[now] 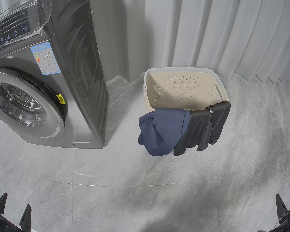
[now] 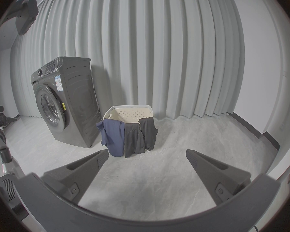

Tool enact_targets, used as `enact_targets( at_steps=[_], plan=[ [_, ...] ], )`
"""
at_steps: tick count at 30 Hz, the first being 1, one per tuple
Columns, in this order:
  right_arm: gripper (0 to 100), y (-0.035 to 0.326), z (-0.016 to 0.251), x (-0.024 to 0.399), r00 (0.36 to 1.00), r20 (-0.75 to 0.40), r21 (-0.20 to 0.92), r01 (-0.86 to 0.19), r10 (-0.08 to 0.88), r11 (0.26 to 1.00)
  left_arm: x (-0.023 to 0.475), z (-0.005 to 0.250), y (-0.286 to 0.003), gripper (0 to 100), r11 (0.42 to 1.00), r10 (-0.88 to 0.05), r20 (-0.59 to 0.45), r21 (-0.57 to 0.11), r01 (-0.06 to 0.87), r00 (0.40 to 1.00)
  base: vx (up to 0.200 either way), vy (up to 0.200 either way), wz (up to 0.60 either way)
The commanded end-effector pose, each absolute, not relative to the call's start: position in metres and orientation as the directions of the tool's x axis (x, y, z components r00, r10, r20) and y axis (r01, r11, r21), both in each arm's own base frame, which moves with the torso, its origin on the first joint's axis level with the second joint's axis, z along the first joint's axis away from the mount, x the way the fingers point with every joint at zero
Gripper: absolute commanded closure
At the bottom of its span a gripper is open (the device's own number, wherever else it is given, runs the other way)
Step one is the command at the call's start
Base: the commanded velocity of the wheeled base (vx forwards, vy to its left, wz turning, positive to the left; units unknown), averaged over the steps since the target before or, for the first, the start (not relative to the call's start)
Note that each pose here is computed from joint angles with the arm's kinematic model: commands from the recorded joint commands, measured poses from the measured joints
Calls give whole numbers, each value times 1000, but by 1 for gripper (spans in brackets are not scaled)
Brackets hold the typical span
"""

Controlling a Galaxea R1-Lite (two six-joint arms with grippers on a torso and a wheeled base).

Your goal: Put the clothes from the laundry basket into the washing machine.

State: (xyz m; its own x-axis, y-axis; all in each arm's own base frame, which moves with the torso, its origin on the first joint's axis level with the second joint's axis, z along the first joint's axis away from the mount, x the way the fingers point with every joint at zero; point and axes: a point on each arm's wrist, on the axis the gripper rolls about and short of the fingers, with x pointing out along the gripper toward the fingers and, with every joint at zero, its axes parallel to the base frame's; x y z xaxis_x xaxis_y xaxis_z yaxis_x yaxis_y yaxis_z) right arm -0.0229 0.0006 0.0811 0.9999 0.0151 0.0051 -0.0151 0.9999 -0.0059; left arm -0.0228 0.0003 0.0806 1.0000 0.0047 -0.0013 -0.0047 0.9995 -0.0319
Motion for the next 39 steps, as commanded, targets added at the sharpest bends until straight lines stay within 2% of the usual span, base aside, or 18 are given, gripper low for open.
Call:
enact_targets(
  at_steps=[1, 9, 21, 30, 39],
  plan=[
    [0, 1, 76, -23, 1000, 5, -6, -15, 15, 1000, -22, 76, 0, 0, 999, 5, -6, -32, -5, 1000, 0, 0, 0],
    [0, 1, 76, -23, 1000, 5, -6, -17, 17, 1000, -22, 76, 0, 0, 999, 5, -6, -34, -5, 1000, 0, 0, 0],
    [0, 1, 76, -23, 1000, 5, -6, -15, 15, 1000, -22, 76, 0, 0, 999, 5, -6, -32, -5, 1000, 200, 0, 0],
    [0, 1, 76, -23, 1000, 5, -6, -15, 15, 1000, -22, 76, 0, 0, 999, 5, -6, -32, -5, 1000, 0, 0, 0],
    [0, 1, 76, -23, 1000, 5, -6, -15, 15, 1000, -22, 76, 0, 0, 999, 5, -6, -32, -5, 1000, 0, -200, 0]
  ],
)
